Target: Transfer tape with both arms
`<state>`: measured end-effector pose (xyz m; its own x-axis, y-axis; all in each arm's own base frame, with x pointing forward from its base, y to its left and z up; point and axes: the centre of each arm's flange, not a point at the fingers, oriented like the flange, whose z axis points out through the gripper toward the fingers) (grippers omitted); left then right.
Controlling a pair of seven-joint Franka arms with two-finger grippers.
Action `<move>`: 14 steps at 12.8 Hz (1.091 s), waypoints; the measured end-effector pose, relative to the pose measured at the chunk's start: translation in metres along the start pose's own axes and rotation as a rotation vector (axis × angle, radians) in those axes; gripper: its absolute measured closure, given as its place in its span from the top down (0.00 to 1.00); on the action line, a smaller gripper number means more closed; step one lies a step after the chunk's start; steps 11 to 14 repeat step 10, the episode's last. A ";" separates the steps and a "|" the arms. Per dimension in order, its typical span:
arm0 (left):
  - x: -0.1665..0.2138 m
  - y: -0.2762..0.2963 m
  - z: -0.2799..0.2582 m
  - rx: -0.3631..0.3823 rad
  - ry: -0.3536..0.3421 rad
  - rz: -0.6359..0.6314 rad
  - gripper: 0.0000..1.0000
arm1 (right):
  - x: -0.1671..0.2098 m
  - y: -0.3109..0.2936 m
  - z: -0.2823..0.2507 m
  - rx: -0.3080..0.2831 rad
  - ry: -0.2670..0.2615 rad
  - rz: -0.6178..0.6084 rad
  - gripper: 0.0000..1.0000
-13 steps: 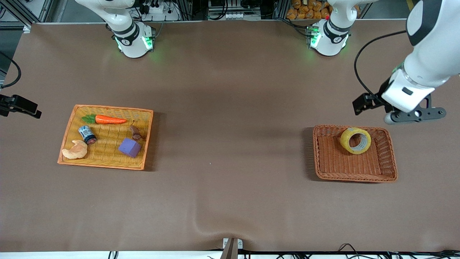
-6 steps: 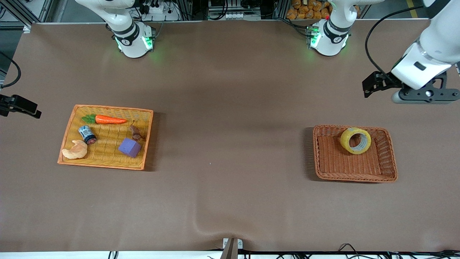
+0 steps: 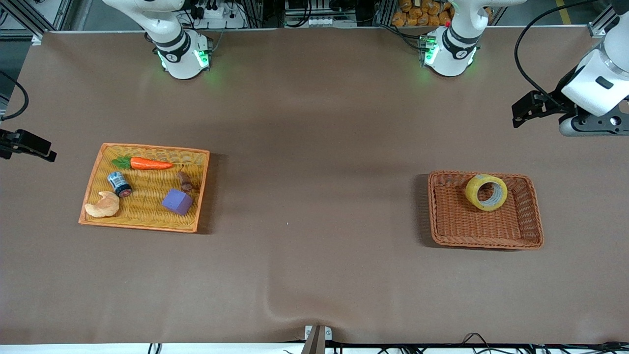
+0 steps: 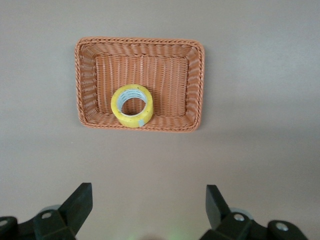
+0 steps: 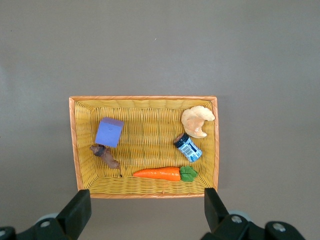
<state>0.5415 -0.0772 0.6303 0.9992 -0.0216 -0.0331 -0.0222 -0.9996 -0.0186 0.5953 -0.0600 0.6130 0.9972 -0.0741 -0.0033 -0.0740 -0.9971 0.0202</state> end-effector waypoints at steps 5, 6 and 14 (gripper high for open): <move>0.000 0.004 -0.005 -0.009 0.010 -0.030 1.00 | 0.000 0.000 0.000 0.000 0.000 0.000 1.00; 0.001 0.004 -0.007 -0.010 0.014 -0.032 1.00 | 0.000 0.000 0.000 0.000 0.000 0.000 1.00; 0.004 -0.002 -0.006 -0.011 0.014 -0.042 1.00 | 0.000 0.000 0.000 0.000 0.000 0.000 1.00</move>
